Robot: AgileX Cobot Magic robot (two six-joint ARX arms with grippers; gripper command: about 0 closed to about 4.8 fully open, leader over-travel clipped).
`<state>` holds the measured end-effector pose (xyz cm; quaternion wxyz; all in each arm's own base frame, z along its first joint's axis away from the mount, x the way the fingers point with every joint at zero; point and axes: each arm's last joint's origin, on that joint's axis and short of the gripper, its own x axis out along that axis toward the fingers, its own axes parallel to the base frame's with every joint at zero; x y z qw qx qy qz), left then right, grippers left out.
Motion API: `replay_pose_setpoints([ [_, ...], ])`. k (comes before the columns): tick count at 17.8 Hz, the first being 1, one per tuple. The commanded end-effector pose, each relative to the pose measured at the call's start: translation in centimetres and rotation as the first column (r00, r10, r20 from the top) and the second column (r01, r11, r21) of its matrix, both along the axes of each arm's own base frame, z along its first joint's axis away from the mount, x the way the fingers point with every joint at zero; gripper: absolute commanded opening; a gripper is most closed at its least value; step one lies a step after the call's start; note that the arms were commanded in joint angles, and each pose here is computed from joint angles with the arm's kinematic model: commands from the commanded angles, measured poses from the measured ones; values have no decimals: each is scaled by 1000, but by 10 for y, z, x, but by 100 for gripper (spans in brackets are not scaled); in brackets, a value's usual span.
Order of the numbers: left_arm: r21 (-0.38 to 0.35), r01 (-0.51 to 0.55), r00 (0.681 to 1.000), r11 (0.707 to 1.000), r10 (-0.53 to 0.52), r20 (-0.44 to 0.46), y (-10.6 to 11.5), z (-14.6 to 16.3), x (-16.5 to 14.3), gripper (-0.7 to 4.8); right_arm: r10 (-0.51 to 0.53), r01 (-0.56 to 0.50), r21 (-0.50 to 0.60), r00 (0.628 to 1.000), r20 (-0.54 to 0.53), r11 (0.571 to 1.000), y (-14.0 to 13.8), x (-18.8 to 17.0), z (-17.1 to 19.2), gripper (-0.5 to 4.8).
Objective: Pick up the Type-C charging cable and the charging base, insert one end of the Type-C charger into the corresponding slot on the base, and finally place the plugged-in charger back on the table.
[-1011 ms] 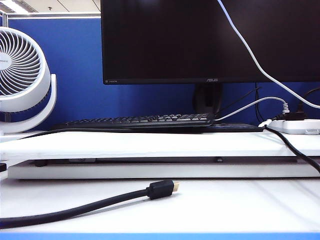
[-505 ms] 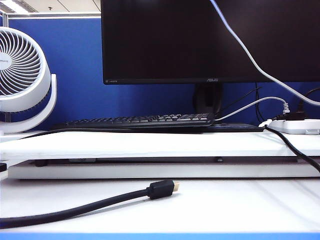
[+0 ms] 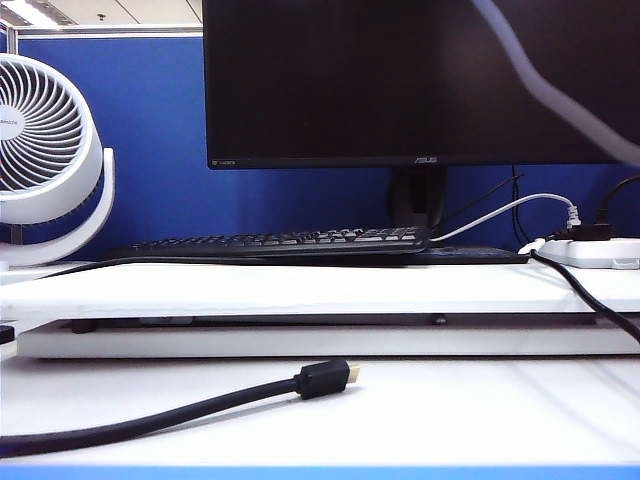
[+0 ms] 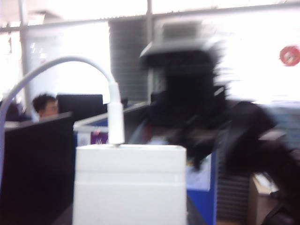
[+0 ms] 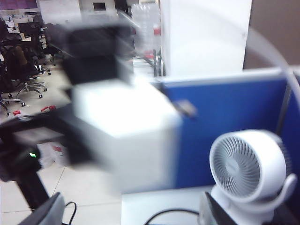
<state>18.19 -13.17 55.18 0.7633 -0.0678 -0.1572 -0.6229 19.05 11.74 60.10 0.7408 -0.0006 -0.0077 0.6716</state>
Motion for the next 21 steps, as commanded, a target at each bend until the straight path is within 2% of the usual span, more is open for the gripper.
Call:
replay_pose_setpoints([
  [1,120,-173,981,977,182,-66,-3,-18,11,-6,-3,0,38,997,80,999,-12,-26,14,365],
  [2,156,-209,970,965,225,-94,-4,-24,15,-6,-3,-1,44,996,93,999,-14,-31,16,364],
  [3,220,-260,947,940,293,-133,-6,-33,21,-6,-4,-2,53,994,112,999,-18,-38,19,364],
  [4,340,-297,903,892,378,-203,-13,-53,36,-6,-6,-5,72,988,152,997,-24,-51,24,364],
  [5,387,-291,885,875,400,-238,-17,-63,43,-6,-7,-6,79,986,166,997,-26,-55,26,364],
  [9,622,-189,762,760,513,-396,-46,-130,96,-6,-8,-14,101,977,215,995,-34,-73,32,364],
  [12,721,-70,685,689,559,-468,-65,-180,127,-6,21,-46,101,972,235,994,-38,-82,34,362],
  [13,743,-34,664,668,571,-483,-70,-196,136,-6,24,-49,101,971,238,994,-39,-84,35,341],
  [16,777,32,624,628,595,-506,-78,-225,150,-6,24,-49,102,971,240,994,-40,-86,35,327],
  [17,828,163,647,536,576,-500,-105,-277,161,62,33,-57,96,972,232,994,-40,-86,34,327],
  [18,832,167,651,529,574,-496,-108,-278,159,161,32,-56,96,972,231,994,-40,-86,34,327],
  [19,865,108,661,490,615,-431,-114,-279,157,321,31,-54,94,974,225,994,-40,-85,33,327],
  [21,880,84,654,468,641,-403,-115,-279,157,390,16,-36,92,977,212,995,-39,-84,32,327],
])
